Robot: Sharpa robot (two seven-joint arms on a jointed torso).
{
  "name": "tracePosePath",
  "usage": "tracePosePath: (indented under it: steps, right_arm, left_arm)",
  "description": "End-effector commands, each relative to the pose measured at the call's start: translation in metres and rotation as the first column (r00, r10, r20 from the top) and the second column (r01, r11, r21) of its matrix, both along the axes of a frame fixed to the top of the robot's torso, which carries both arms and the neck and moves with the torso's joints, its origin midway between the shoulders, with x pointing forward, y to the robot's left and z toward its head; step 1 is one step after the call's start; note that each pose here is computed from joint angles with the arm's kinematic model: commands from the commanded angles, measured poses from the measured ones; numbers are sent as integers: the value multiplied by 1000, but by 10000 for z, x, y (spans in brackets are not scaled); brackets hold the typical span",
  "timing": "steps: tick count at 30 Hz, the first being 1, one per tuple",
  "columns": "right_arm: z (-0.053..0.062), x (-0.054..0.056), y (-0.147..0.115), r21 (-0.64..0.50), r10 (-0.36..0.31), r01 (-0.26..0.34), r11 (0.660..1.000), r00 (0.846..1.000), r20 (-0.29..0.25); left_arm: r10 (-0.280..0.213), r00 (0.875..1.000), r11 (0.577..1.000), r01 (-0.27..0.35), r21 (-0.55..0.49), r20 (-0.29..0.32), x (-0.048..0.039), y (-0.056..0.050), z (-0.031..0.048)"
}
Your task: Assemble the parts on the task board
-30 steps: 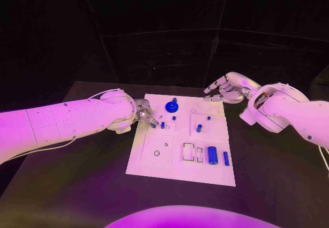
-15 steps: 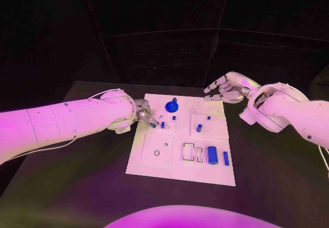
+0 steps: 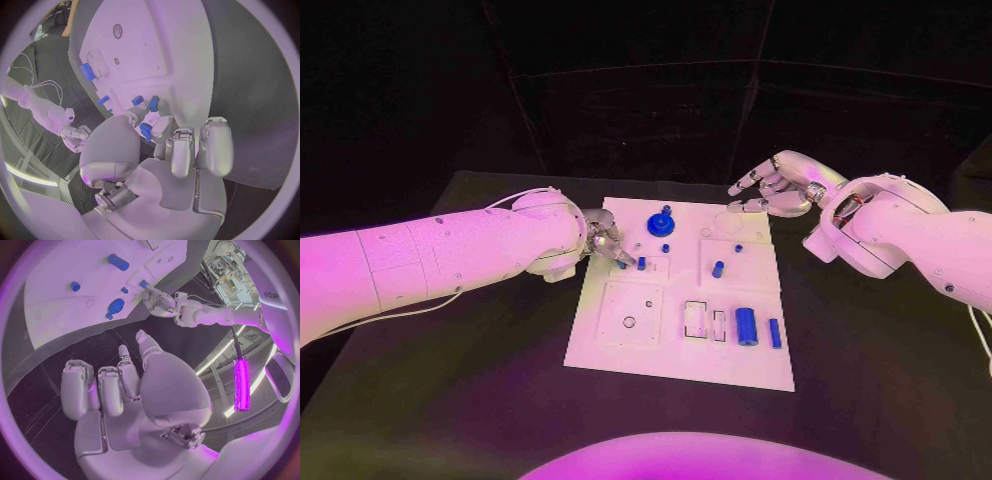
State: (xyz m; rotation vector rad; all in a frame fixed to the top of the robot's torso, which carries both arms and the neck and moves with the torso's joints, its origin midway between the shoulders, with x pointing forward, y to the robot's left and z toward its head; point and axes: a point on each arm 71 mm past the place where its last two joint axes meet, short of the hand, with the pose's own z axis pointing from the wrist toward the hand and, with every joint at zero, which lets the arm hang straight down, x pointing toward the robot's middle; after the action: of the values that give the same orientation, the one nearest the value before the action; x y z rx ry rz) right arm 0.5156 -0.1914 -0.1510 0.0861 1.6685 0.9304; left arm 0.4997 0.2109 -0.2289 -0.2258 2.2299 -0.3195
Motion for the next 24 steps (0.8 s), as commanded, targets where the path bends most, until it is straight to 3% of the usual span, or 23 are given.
tracePosePath:
  steps: [1, 12, 24]
  right_arm:
    - [13, -1, 11, 4, 11, -11, 1000, 1000, 1]
    - [13, 3, 13, 5, 12, -12, 1000, 1000, 4]
    - [19, 5, 11, 9, 11, -11, 1000, 1000, 12]
  left_arm:
    - [0, 1000, 1000, 0, -9, 7, -2, -23, 12]
    - [1, 1000, 1000, -1, -13, 12, -10, -38, 18]
    - [16, 1000, 1000, -16, 8, -3, 2, 19, 3]
